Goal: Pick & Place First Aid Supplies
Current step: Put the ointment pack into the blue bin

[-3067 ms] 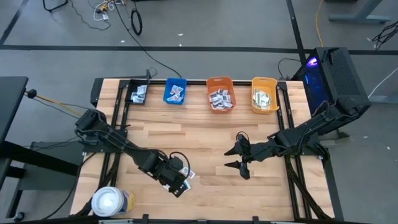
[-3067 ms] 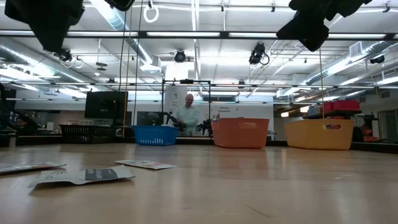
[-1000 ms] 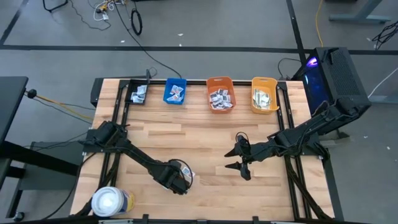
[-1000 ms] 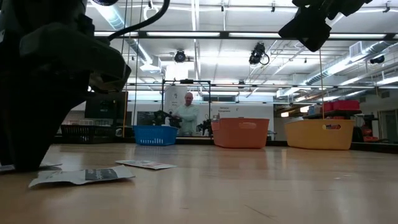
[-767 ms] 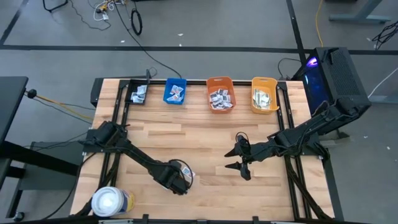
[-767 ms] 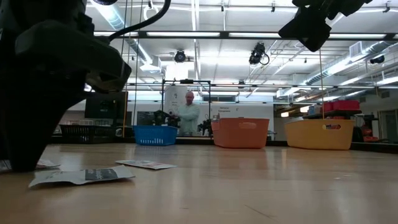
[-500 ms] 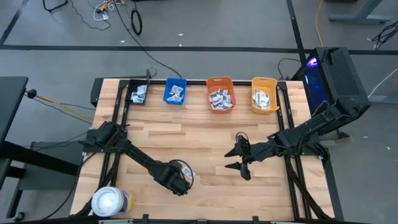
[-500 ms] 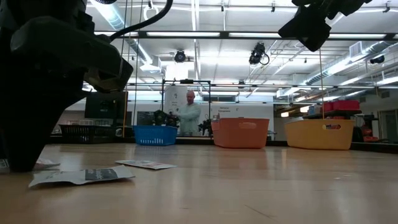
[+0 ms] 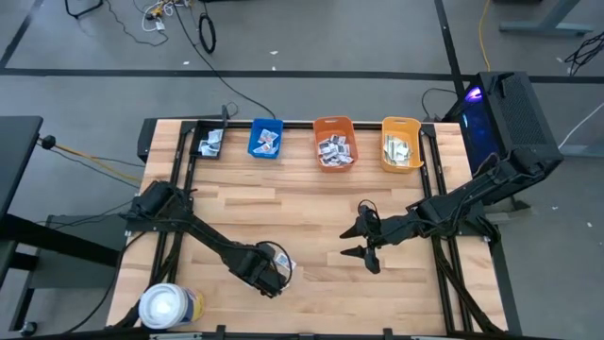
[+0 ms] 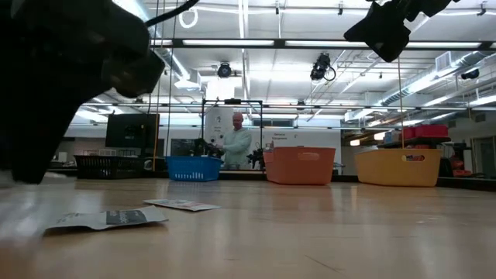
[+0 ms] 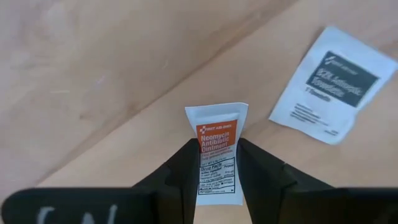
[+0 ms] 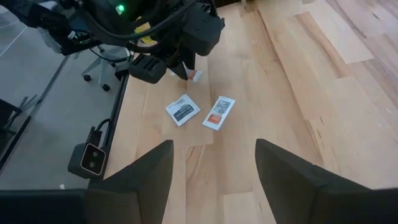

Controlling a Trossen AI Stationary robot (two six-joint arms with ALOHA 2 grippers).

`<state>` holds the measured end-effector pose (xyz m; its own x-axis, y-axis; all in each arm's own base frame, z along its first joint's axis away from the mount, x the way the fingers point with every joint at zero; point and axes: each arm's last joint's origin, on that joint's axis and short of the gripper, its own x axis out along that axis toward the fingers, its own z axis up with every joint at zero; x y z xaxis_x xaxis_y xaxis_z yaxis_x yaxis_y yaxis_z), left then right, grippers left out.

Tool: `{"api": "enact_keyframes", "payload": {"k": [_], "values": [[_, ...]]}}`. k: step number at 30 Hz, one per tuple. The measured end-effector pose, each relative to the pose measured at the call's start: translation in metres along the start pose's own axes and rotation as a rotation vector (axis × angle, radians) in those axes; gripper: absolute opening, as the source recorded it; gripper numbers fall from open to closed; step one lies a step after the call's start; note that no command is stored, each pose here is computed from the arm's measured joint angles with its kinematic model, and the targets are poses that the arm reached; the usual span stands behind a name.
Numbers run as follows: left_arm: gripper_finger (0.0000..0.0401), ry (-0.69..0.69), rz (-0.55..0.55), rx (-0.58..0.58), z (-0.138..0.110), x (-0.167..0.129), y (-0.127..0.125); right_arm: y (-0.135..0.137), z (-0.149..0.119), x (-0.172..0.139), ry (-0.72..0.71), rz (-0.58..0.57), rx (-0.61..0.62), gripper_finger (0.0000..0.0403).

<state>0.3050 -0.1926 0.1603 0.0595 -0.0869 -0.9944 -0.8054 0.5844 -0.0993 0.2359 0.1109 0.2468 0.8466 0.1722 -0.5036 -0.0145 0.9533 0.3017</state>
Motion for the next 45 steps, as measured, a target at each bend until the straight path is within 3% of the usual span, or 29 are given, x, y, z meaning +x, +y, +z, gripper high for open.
{"api": "enact_keyframes", "payload": {"k": [7, 12, 20, 29, 35, 39, 45], "values": [[0.011, -0.033, -0.028, 0.007, 0.005, -0.016, 0.003, 0.002, 0.003, 0.0, -0.033, 0.017, 0.005, 0.0229], [0.011, -0.095, -0.05, 0.04, 0.022, -0.038, 0.011, 0.002, 0.004, 0.0, -0.036, 0.019, 0.007, 0.0229], [0.011, -0.239, -0.014, 0.121, 0.066, -0.081, 0.042, 0.002, 0.004, 0.0, -0.044, 0.024, 0.089, 0.0229], [0.011, -0.343, 0.051, 0.249, 0.126, -0.117, 0.086, 0.0, 0.006, 0.0, -0.102, -0.06, 0.145, 0.0229], [0.011, -0.374, 0.073, 0.335, 0.15, -0.133, 0.11, -0.005, 0.009, 0.0, -0.147, -0.136, 0.145, 0.0228], [0.011, -0.38, 0.099, 0.404, 0.16, -0.137, 0.12, -0.015, 0.016, -0.003, -0.174, -0.17, 0.143, 0.0208], [0.011, -0.379, 0.135, 0.468, 0.175, -0.139, 0.133, -0.031, 0.03, -0.016, -0.209, -0.176, 0.114, 0.0135]]}}
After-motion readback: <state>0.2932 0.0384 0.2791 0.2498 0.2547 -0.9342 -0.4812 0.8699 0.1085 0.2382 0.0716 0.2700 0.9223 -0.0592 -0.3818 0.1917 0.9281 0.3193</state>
